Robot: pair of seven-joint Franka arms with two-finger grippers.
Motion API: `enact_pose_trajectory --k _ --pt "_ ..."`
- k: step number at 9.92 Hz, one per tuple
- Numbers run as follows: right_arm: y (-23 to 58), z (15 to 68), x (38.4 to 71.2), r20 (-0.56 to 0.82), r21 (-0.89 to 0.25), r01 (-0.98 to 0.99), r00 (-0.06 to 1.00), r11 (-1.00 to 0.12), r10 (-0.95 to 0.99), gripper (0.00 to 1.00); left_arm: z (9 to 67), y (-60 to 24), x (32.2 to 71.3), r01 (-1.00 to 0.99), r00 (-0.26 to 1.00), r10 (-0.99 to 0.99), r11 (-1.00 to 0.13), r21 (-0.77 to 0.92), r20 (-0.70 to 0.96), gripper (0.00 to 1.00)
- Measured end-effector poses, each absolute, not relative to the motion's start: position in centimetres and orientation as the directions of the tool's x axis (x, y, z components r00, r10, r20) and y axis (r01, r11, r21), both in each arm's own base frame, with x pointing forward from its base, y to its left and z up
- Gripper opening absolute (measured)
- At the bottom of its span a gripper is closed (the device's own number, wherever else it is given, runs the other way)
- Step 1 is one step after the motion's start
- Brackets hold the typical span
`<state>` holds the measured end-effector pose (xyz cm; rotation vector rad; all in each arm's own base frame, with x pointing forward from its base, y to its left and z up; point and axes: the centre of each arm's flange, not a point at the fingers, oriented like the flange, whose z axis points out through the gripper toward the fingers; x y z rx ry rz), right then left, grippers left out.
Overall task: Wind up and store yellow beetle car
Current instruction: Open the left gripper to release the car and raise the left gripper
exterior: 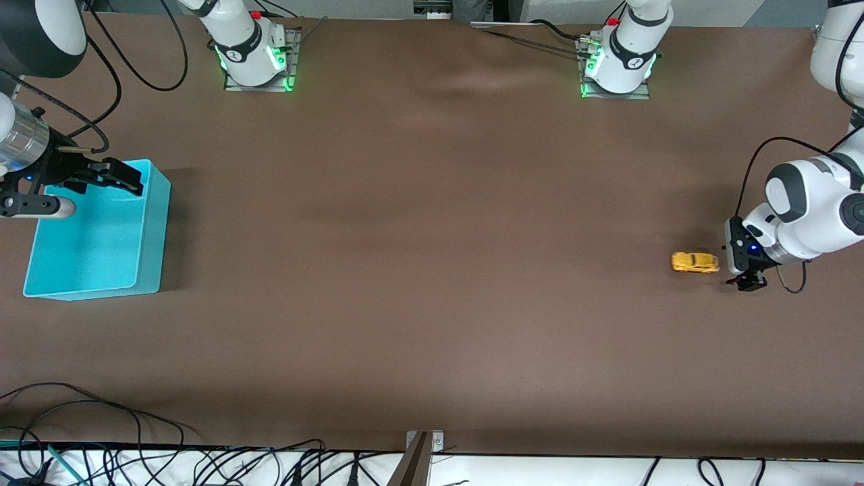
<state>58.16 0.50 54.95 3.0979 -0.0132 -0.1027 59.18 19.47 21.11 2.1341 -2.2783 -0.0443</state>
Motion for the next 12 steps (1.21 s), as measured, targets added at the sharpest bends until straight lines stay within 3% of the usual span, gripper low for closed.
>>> enact_pose_trajectory --k 2,6,12 --pt "0.5 54.9 58.2 -0.066 0.042 -0.007 0.998 -0.999 -0.010 1.00 25.5 18.9 60.2 -0.994 -0.041 -0.999 0.042 0.101 0.018 1.00" --pt "0.5 54.9 58.2 -0.066 0.042 -0.007 0.998 -0.999 -0.010 1.00 29.5 18.8 60.3 -0.974 0.130 -0.991 -0.124 0.188 0.020 1.00" --pt "0.5 55.0 58.2 -0.064 0.042 -0.006 0.998 -0.999 -0.009 1.00 38.6 9.5 62.0 -0.898 0.352 -0.935 -0.353 0.265 -0.050 1.00"
